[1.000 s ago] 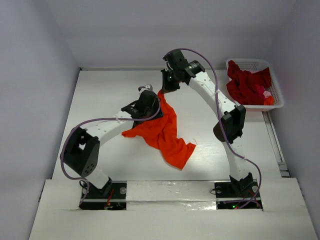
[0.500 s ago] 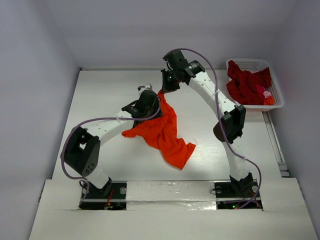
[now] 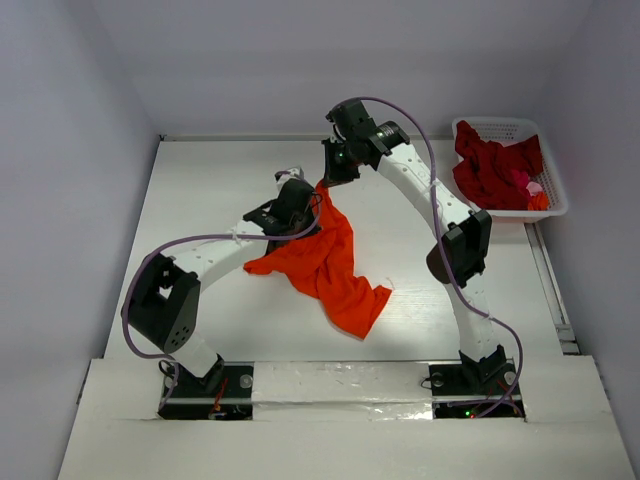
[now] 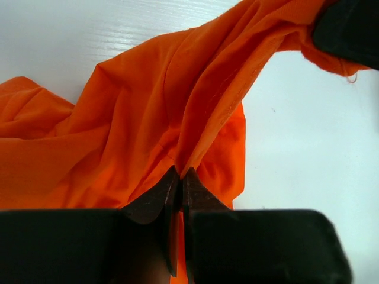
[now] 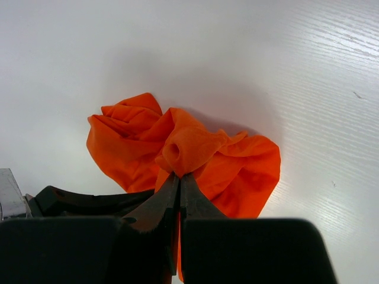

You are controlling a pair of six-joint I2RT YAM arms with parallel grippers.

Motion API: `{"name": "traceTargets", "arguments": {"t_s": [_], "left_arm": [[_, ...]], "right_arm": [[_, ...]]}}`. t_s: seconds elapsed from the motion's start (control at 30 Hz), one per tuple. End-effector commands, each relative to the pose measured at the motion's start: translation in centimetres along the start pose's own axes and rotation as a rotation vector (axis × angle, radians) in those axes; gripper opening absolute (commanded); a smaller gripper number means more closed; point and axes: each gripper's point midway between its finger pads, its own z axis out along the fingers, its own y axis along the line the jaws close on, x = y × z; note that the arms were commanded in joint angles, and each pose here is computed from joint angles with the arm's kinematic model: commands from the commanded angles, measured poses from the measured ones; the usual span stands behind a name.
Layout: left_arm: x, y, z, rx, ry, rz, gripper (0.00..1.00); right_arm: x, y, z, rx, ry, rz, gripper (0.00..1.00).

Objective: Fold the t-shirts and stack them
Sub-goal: Flatten out the tshirt

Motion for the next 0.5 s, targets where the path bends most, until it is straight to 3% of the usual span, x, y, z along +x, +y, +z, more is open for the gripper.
{"name": "traceTargets", "arguments": {"t_s": [0.0,0.27,0.47], "left_arm": [[-2.6,-1.6,-1.2,0.033,-0.063,-0.015,0.00],[-3.4,-1.3,-2.3,-0.015,-0.062,-0.007,0.00],[-6.3,-0.8,-5.9,-0.102,-0.100,0.029,0.00]], "right_arm": [[-2.3,1.7,-3.4,-0.057,-0.097,-0.018,0.00],[-2.2,0.9,-3.2,-0.043,-0.093,-0.019,0.00],[-2.1,0.7,-3.0,-0.036,-0.089,-0.024,0.00]]}}
